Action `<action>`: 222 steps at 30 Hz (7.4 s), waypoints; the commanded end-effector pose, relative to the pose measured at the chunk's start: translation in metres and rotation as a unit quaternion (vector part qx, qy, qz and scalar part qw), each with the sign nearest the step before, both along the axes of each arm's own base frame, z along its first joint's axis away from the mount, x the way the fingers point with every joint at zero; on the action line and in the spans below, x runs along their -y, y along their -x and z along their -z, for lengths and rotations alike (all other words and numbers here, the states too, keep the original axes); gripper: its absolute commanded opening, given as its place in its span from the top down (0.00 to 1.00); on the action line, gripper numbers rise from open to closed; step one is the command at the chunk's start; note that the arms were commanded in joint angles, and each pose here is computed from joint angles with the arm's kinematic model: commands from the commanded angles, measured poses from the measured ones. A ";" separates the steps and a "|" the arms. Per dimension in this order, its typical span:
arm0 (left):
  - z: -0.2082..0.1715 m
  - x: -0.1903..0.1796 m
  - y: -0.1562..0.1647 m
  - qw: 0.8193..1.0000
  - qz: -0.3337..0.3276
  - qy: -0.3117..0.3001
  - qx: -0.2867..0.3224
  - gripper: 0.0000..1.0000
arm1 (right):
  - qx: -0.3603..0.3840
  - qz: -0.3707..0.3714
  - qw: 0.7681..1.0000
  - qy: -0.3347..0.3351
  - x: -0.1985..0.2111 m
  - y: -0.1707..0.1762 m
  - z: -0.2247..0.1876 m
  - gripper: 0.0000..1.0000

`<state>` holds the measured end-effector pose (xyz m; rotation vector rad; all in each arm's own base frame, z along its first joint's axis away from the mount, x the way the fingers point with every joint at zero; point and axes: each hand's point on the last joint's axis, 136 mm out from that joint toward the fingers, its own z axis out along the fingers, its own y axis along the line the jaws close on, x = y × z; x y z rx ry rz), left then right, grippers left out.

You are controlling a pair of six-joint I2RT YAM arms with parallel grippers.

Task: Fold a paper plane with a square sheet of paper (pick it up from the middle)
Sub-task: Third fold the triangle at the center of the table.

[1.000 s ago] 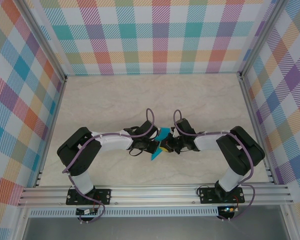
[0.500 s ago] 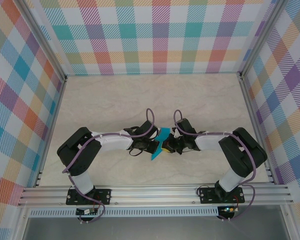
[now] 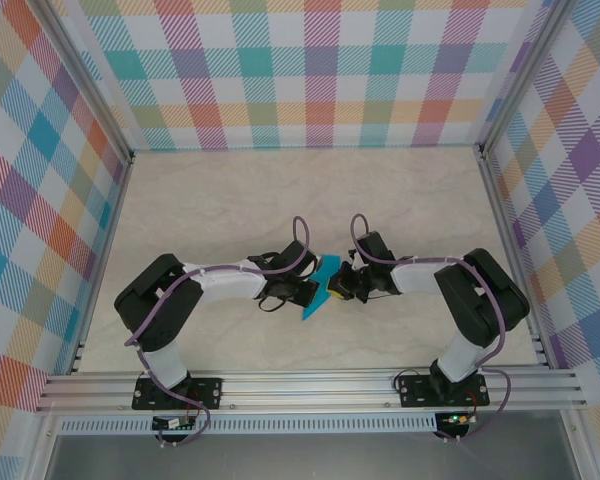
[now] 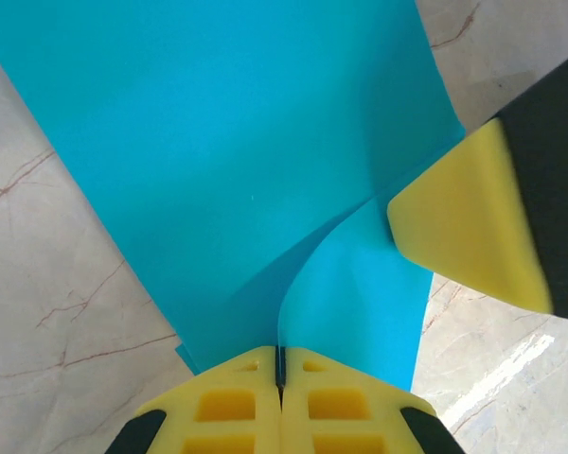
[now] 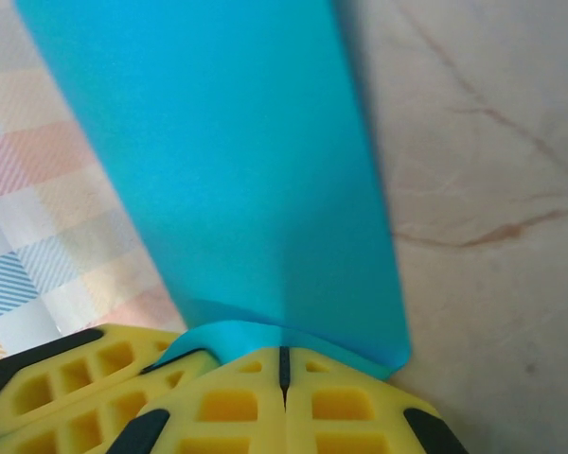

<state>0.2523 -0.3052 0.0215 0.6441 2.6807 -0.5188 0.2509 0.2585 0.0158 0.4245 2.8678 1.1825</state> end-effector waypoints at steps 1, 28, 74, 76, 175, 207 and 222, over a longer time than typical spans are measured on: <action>0.006 -0.013 -0.001 0.999 -0.003 -0.032 -0.006 1.00 | -0.008 -0.002 1.000 0.026 0.009 0.004 0.012 1.00; 0.029 -0.024 0.004 0.998 -0.007 -0.060 -0.020 1.00 | 0.026 -0.025 0.999 -0.013 -0.004 -0.007 -0.029 0.98; 0.035 -0.032 0.011 0.997 -0.012 -0.070 -0.030 1.00 | 0.049 0.019 0.998 -0.036 0.025 -0.014 -0.047 0.96; 0.034 -0.031 0.010 0.997 -0.012 -0.068 -0.029 1.00 | 0.042 0.018 0.998 -0.050 0.019 -0.009 -0.047 0.96; 0.025 -0.014 0.063 0.966 -0.140 0.104 -0.190 0.92 | -0.061 0.008 0.996 0.061 0.016 0.028 0.044 1.00; 0.034 -0.015 0.078 0.960 -0.132 0.122 -0.214 0.91 | -0.061 0.015 0.995 0.081 0.026 0.033 0.044 1.00; 0.018 -0.019 0.083 0.961 -0.125 0.132 -0.207 0.89 | -0.060 0.017 0.995 0.081 0.026 0.031 0.042 1.00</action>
